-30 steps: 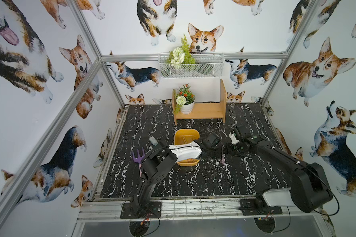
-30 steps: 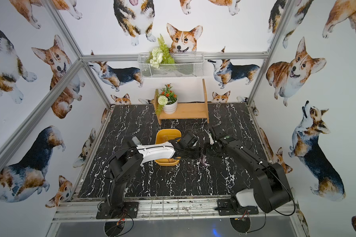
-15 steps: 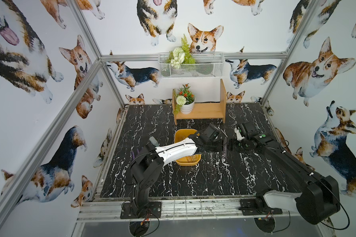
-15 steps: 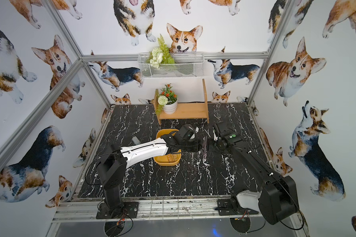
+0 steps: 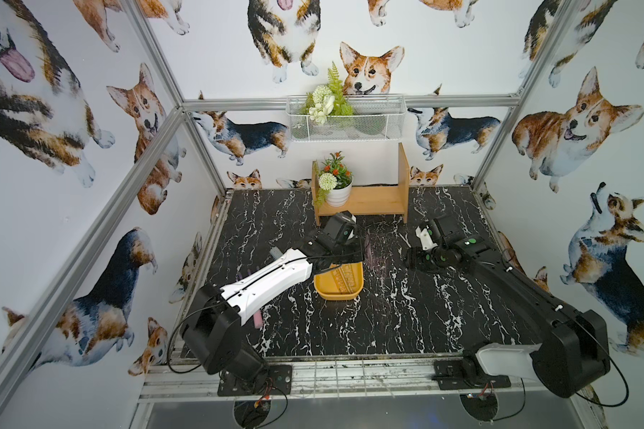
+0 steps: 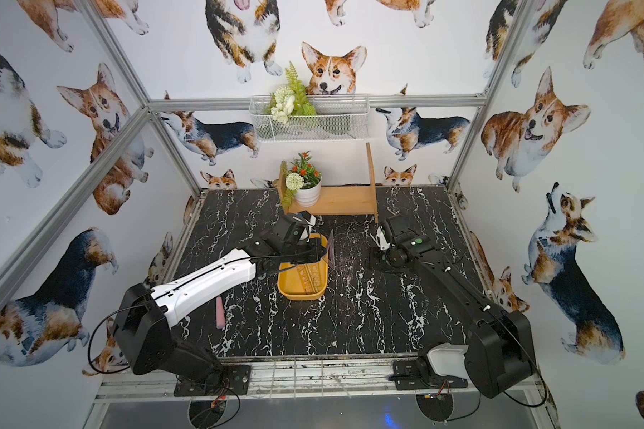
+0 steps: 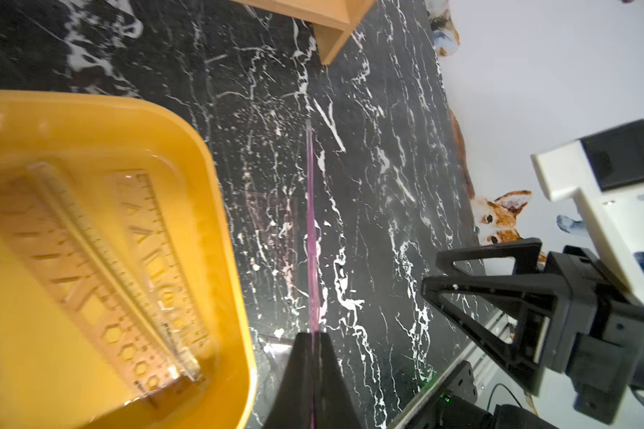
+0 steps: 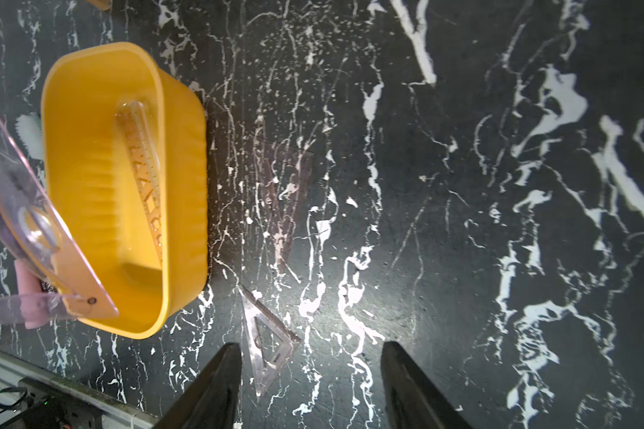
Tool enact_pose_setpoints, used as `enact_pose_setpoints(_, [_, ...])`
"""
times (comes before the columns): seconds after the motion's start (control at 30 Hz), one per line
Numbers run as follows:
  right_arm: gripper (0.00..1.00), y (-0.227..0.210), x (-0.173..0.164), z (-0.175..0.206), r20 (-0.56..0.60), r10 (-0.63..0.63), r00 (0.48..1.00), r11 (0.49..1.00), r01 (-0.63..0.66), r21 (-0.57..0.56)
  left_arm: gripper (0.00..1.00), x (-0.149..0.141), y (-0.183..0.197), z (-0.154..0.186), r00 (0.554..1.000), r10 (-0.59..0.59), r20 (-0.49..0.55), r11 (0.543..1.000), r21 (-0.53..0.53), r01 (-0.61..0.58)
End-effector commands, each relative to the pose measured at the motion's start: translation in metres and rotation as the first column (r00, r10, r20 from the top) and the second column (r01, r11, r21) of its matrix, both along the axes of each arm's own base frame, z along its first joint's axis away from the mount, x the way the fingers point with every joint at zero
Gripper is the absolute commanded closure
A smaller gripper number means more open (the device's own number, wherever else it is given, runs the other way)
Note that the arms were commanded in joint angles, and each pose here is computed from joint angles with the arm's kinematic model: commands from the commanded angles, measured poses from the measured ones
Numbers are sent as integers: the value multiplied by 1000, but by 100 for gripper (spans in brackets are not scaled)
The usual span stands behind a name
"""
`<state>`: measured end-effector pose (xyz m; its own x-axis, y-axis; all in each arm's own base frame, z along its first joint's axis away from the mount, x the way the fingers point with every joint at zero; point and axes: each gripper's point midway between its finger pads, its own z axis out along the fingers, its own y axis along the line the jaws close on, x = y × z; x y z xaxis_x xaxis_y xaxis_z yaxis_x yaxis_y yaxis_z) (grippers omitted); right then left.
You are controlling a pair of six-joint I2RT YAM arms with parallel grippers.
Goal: Put the scattered rulers into the storage box
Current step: Place the ruler in the storage box, then move the storage box to the center of the board.
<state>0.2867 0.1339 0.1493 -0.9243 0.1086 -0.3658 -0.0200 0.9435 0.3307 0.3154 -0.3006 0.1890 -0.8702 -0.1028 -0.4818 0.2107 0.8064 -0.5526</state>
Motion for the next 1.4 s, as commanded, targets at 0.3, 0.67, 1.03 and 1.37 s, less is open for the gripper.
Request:
enact_pose_setpoints(0.3, [32,87,14,-4,3,130,991,980,-129,152,100,-4,76,-34,997,52,-54,986,158,-43])
enact_pose_setpoints(0.67, [27,128,24,-31,-48,190,981,961,-176,214,66,-1,94,-64,992,85,-90,969,241,-61])
enact_pose_setpoints(1.03, [28,148,35,-58,-96,233,968,954,-208,215,47,-6,114,-27,990,139,-21,969,207,-132])
enact_pose_setpoints(1.37, [29,196,36,-67,-108,303,947,934,-272,232,47,-34,137,-1,980,197,19,970,140,-197])
